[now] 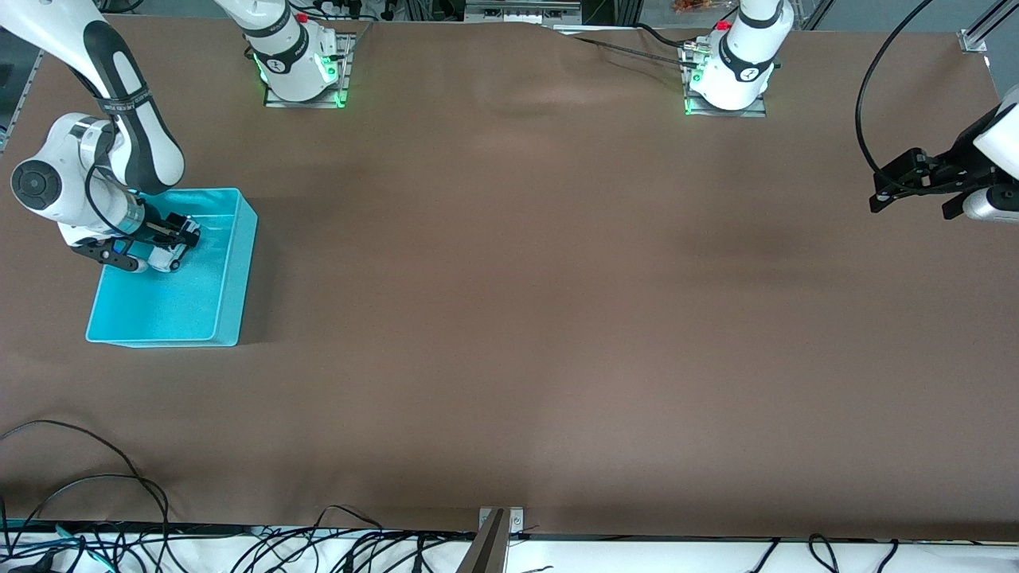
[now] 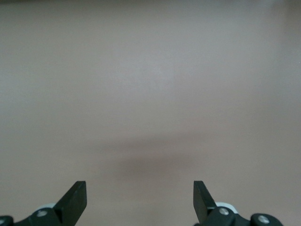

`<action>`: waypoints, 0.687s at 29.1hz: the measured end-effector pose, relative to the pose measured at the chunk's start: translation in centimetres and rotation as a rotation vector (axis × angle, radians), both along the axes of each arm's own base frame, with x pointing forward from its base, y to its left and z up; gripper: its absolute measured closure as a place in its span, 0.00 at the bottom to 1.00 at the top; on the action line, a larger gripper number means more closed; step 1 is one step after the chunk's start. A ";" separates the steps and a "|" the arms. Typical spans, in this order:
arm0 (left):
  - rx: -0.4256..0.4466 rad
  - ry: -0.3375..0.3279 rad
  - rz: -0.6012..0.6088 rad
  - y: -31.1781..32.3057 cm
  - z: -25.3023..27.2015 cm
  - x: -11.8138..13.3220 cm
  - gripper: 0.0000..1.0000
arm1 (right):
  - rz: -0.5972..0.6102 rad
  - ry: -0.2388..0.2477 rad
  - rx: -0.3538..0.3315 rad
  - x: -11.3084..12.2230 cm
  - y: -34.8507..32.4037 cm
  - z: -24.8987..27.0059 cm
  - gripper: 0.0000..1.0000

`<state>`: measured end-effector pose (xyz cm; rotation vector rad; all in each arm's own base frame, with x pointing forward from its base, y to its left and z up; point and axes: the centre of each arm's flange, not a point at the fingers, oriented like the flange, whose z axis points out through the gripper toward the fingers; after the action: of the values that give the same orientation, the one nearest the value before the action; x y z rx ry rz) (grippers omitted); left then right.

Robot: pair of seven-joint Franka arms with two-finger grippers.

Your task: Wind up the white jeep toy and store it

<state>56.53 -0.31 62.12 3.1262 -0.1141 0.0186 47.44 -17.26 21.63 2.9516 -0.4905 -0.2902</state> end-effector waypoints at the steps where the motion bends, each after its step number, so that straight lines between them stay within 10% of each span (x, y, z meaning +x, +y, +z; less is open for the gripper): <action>1: 0.000 -0.001 0.000 0.0 0.0 0.1 0.00 | 0.002 0.003 0.003 0.1 0.2 0.6 0.00; 20: 0.000 -0.001 0.000 0.0 -0.1 0.4 0.00 | 0.054 -0.089 0.021 1.1 3.9 18.7 0.00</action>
<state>56.90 -0.32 62.06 3.1262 -0.1143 0.0201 48.57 -13.37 40.29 3.0027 -0.4200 -0.1589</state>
